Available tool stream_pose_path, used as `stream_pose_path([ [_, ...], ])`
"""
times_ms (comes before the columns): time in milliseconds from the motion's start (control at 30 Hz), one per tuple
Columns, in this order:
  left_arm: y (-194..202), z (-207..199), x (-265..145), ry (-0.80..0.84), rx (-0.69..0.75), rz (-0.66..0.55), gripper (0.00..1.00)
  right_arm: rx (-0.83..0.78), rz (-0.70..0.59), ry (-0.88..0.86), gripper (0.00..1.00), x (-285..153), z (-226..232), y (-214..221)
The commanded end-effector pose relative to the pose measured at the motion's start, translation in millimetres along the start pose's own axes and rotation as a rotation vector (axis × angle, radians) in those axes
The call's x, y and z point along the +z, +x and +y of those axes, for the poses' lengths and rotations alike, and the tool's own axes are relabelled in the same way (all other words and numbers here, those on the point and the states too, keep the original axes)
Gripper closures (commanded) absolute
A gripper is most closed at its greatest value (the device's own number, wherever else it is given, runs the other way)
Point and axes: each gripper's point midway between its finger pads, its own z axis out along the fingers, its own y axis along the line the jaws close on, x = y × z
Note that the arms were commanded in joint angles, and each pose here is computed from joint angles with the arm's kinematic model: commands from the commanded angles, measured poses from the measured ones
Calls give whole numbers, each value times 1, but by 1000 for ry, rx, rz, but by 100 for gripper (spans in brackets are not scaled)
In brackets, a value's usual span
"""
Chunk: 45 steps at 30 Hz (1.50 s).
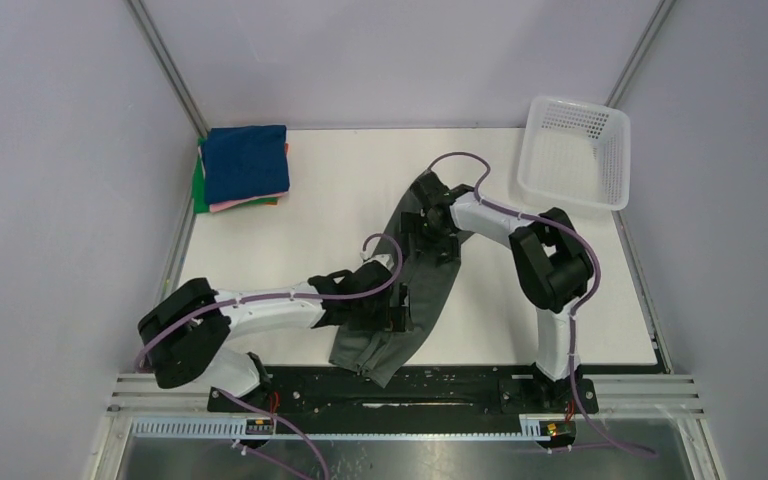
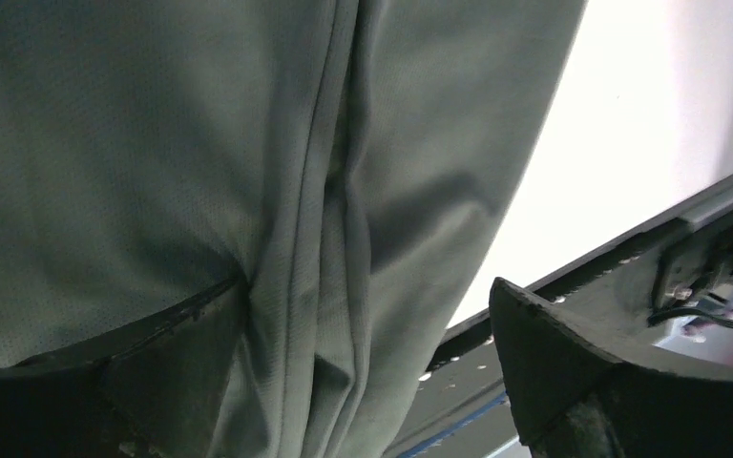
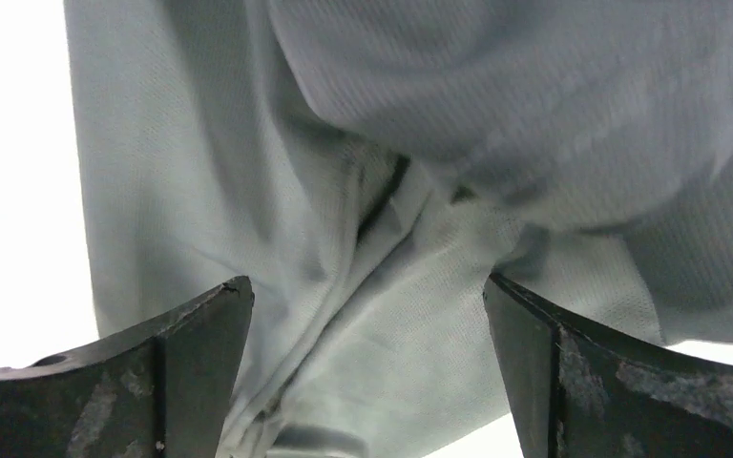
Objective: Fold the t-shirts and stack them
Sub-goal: Rotate the tshirt 90 degrees
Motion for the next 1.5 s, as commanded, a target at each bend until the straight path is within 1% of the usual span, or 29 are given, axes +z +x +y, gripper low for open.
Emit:
stream_pose_path([
  [0, -11, -25, 11, 142, 9, 32, 1, 17, 15, -10, 1, 9, 6, -20],
  [167, -21, -29, 25, 166, -16, 65, 1, 44, 31, -14, 1, 11, 4, -47],
  [300, -43, -41, 32, 146, 10, 47, 1, 4, 55, -50, 1, 8, 8, -77],
  [433, -58, -52, 42, 158, 5, 48, 1, -51, 102, -39, 1, 22, 9, -103],
  [500, -63, -52, 48, 144, 2, 55, 1, -82, 91, -43, 1, 23, 15, -121],
  [533, -65, -51, 52, 132, -2, 61, 1, -96, 63, -53, 0, 20, 20, -133],
  [600, -70, -52, 53, 133, -7, 62, 1, -87, 37, -54, 1, 17, 20, -144],
  [667, -75, -55, 48, 144, -2, 46, 1, -83, 2, -63, 0, 6, 21, -151],
  [733, -79, -58, 37, 153, 6, 24, 1, -92, -57, -69, 0, -17, 23, -157],
  [833, -81, -66, 11, 194, 23, -28, 1, -112, -164, -105, 0, -73, 33, -161],
  [933, -73, -69, -13, 223, 37, -66, 1, -124, -245, -143, 1, -122, 36, -151],
  [1000, -65, -64, -24, 231, 44, -79, 1, -109, -262, -173, 1, -131, 31, -129],
  [1033, -60, -57, -26, 221, 33, -77, 1, -105, -315, -205, 0, -143, 33, -125],
  [1067, -55, -50, -29, 207, 19, -78, 1, -92, -341, -213, 1, -148, 28, -114],
  [1133, -44, -32, -32, 165, -12, -78, 1, -42, -373, -193, 0, -150, 10, -88],
  [1233, -24, -2, -33, 102, -64, -73, 1, 47, -395, -176, 1, -140, -19, -41],
  [1367, -7, 26, -34, 44, -122, -77, 1, 152, -336, -220, 0, -116, -42, 27],
  [1467, 3, 29, -27, 62, -144, -52, 1, 208, -296, -278, 0, -102, -49, 64],
])
